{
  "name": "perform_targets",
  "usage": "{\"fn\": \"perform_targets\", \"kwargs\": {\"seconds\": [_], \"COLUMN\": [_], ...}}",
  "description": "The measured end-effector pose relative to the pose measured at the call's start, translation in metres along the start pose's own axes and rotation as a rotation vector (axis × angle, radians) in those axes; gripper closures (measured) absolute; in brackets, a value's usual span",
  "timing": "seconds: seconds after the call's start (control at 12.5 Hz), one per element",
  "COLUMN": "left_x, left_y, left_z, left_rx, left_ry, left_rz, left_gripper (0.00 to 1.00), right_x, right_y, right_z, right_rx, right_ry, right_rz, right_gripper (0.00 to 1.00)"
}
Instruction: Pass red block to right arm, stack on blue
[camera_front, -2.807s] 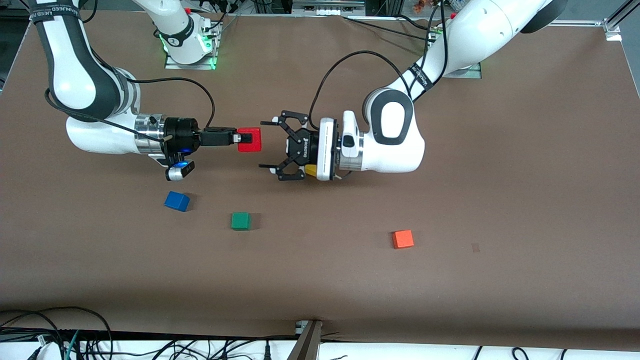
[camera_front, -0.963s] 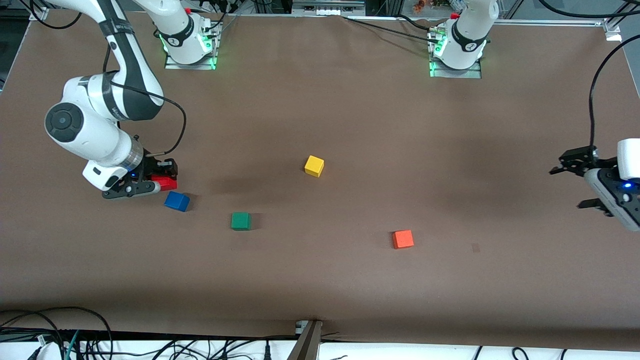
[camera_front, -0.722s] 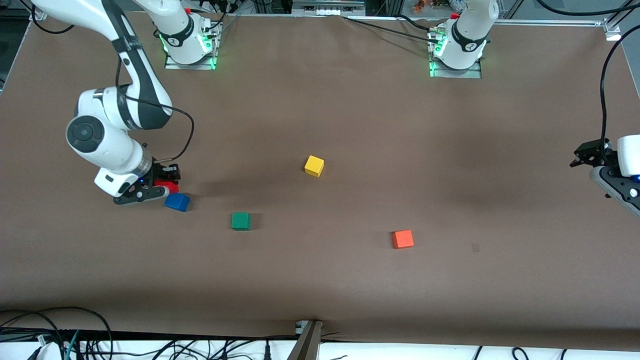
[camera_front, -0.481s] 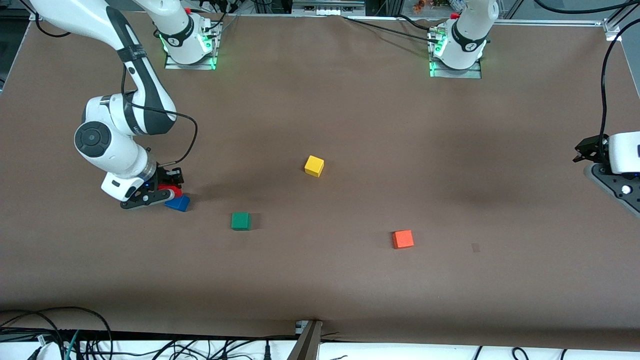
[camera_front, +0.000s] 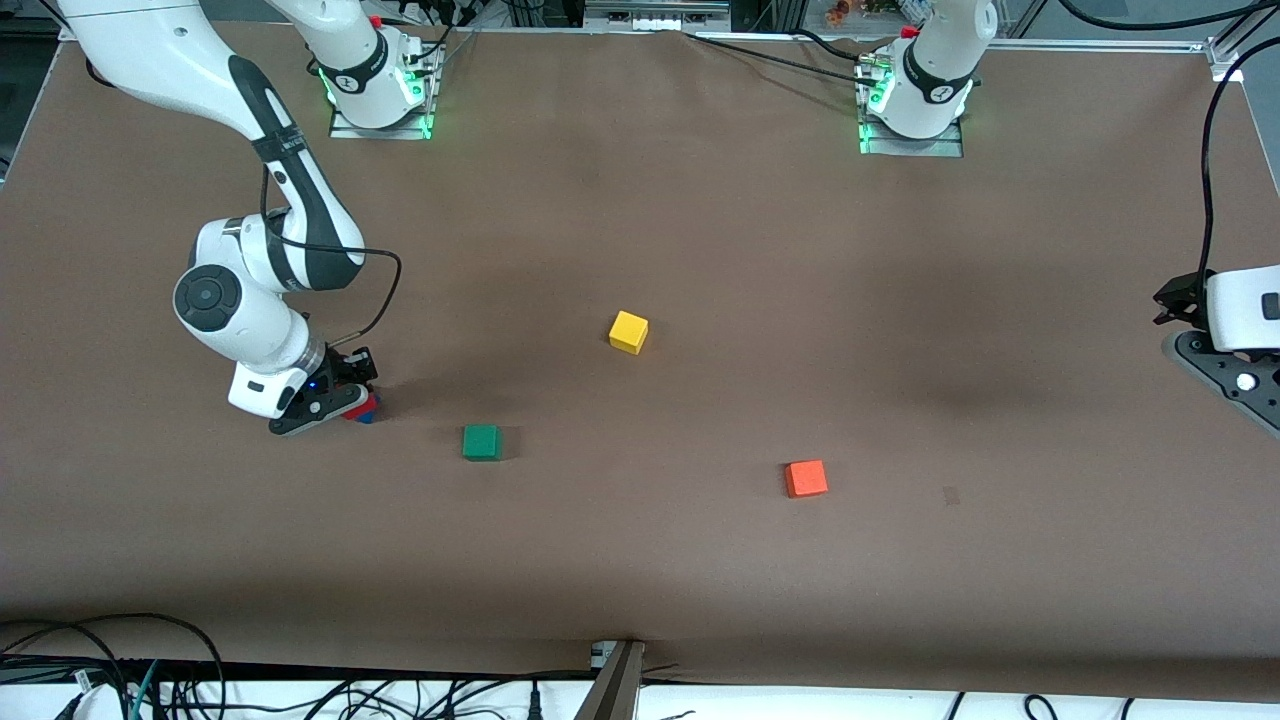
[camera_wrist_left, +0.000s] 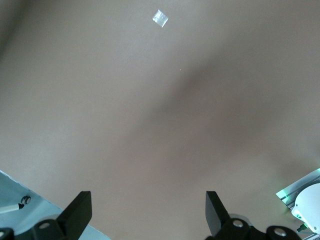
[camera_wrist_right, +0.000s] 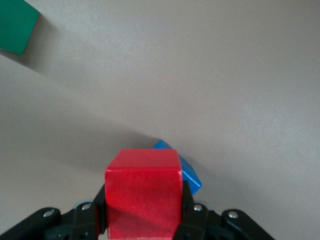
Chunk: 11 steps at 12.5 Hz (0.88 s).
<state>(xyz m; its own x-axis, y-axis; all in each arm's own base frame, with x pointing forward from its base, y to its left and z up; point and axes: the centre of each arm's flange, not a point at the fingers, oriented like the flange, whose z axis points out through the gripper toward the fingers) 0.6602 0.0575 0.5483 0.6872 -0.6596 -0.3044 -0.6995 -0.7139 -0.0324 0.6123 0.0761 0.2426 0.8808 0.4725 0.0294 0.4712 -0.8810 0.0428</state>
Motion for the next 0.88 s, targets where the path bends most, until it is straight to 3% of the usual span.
{"fn": "perform_targets", "kwargs": {"seconds": [0.4,0.72,0.88], "left_x": [-0.017,-0.045,-0.054], "left_y": [0.002,0.041,0.075], "left_z": [-0.010,-0.036,-0.046], "left_rx": [-0.011,-0.053,-0.056], "left_ry": [0.010,0.117,0.152], "left_rz": [-0.247,-0.574,-0.724], "left_gripper": [0.00,0.00,0.00], "right_x": [-0.001,-0.005,-0.005], "right_y": [0.001,0.012,0.013], "right_z": [0.001,0.001,0.002], "right_rx": [0.000,-0.007,-0.006], "right_ry": [-0.001,-0.004,-0.005], "right_rz": [-0.016,-0.015,-0.014], "right_gripper": [0.44,0.44,0.37]}}
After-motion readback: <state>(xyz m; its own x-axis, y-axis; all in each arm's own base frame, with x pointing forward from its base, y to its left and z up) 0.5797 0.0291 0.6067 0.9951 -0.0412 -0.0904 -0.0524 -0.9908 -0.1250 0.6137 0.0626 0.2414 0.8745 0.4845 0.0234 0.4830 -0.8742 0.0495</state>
